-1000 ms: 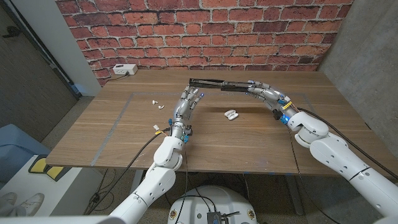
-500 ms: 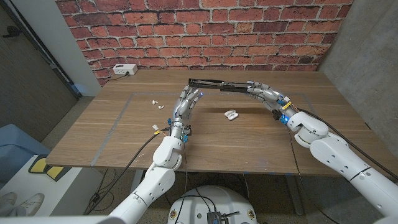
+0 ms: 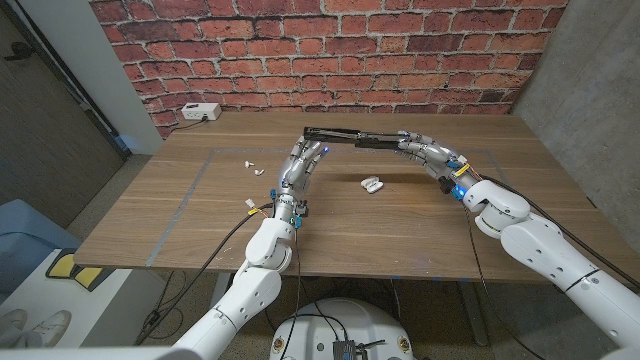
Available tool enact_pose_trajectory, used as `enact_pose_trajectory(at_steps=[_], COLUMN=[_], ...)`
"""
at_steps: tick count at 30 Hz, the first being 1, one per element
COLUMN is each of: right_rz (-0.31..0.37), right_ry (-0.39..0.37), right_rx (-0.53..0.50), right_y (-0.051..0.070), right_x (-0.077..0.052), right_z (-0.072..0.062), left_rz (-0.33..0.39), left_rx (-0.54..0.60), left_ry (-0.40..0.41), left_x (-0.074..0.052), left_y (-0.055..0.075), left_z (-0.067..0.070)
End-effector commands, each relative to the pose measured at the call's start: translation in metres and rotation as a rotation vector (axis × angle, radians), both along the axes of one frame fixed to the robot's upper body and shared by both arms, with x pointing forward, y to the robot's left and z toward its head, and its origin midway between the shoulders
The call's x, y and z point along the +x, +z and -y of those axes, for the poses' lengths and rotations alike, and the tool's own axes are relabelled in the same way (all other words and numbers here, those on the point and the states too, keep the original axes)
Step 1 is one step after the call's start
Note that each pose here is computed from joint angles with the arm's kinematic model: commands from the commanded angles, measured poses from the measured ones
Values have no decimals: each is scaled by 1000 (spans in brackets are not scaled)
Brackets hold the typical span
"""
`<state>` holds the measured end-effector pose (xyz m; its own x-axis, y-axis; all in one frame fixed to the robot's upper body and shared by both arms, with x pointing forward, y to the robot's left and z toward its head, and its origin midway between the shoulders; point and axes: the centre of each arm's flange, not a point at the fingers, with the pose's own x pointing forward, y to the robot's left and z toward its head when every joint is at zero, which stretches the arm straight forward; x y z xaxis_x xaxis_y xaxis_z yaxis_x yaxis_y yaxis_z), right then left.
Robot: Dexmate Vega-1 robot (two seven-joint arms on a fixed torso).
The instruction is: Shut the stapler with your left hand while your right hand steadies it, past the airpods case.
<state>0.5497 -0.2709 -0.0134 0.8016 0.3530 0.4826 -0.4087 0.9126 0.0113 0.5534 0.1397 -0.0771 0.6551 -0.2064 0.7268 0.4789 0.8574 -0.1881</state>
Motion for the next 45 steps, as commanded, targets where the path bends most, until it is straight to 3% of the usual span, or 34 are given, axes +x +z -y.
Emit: enact_pose_trajectory(at_steps=[1, 19, 45], right_rz=[-10, -24, -51], right_ry=[12, 25, 22], right_rx=[-7, -22, -29], right_y=[-2, -3, -7], right_x=[-1, 1, 4], right_z=[0, -2, -4], left_rz=[13, 37, -14], left_rx=[-2, 9, -59], left_ry=[-6, -39, -48], left_x=[0, 1, 4], left_y=[2, 3, -6], left_z=[0, 1, 0])
